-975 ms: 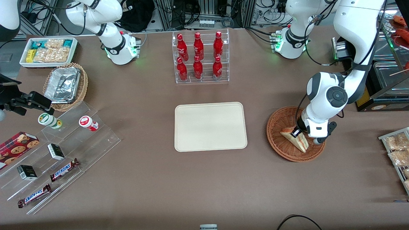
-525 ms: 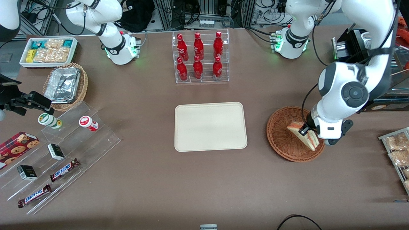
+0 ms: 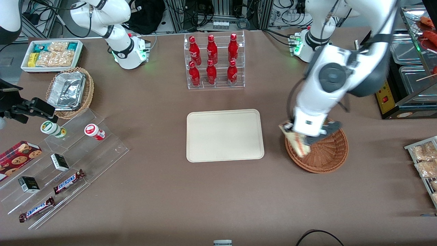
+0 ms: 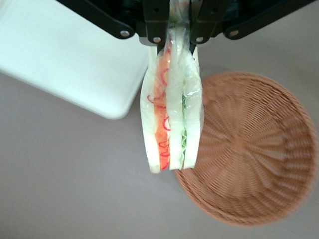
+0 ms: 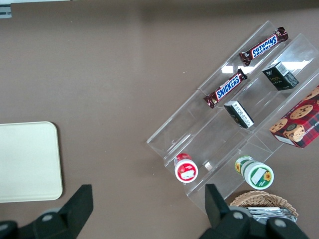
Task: Place sandwich from basket to tray
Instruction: 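Lift the sandwich and carry it with the left gripper to the tray, then lower the sandwich onto the cream tray and open the left gripper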
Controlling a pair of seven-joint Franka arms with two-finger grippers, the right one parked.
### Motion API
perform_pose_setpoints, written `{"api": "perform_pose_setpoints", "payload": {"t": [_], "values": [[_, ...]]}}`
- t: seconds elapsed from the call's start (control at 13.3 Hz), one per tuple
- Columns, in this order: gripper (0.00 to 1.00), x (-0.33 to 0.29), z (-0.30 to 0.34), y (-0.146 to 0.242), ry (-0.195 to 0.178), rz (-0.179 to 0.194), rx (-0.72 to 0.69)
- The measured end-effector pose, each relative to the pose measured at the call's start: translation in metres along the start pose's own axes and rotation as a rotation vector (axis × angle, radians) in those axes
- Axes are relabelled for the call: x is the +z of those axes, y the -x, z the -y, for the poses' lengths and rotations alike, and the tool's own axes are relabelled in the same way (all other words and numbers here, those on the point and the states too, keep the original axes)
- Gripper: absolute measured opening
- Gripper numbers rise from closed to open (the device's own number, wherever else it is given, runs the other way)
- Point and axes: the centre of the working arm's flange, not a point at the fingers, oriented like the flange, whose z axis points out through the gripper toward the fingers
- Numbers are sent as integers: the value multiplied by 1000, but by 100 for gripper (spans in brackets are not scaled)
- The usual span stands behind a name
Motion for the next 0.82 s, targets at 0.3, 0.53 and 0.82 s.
{"api": "perform_pose_setpoints", "payload": {"t": [0.3,0.53,0.82], "values": [[14,42,-75,64,-22,45,152],[14,78,-122,94,9,54,226],[14,129,-166,138,67,51,304]]}}
